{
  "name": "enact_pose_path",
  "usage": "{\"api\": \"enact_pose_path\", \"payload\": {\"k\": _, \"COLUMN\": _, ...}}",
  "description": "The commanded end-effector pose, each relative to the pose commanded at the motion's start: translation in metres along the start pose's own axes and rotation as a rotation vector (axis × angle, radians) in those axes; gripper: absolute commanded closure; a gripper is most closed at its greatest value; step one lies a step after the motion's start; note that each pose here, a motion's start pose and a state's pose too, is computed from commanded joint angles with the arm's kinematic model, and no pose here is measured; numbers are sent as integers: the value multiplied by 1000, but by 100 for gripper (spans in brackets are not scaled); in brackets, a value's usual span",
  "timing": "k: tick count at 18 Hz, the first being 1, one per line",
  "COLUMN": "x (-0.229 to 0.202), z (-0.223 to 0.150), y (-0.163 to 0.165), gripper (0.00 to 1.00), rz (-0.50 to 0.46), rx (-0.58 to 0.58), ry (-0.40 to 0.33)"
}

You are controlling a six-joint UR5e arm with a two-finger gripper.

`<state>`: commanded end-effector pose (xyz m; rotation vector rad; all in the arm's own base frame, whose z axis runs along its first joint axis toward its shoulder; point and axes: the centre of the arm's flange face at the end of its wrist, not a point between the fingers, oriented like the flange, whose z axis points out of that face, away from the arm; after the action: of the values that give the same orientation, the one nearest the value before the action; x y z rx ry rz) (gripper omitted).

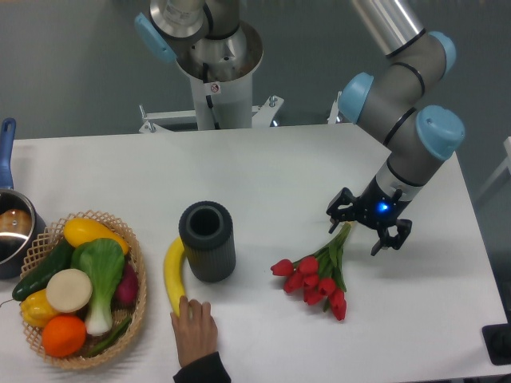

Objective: Pick up the flowers from the table
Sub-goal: 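Lower the open gripper over the tulip stems near the string tie, then close the gripper around the tulip stems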

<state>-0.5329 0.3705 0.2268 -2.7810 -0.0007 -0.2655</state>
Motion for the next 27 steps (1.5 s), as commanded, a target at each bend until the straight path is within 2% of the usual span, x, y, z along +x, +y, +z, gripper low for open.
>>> {"api": "enact_pose_path", "payload": {"k": 5, "x": 13, "z": 30, "y": -11, "gripper": 0, "rz": 50, "rx": -22, "ry": 47}}
{"api": "enact_pose_path", "payload": {"k": 8, "x": 16, "z": 42, "y": -6, "gripper": 0, "rz": 45, "rx": -34, "ry": 67}}
{"api": "enact_pose_path", "payload": {"k": 15, "x": 15, "z": 55, "y": 0, "gripper": 0, "rz": 62, "rx": -42, "ry": 89}}
{"api": "enact_pose_path", "payload": {"k": 27, "x": 9, "z": 61, "y": 1, "gripper": 1, "rz": 67, "rx": -39, "ry": 81}}
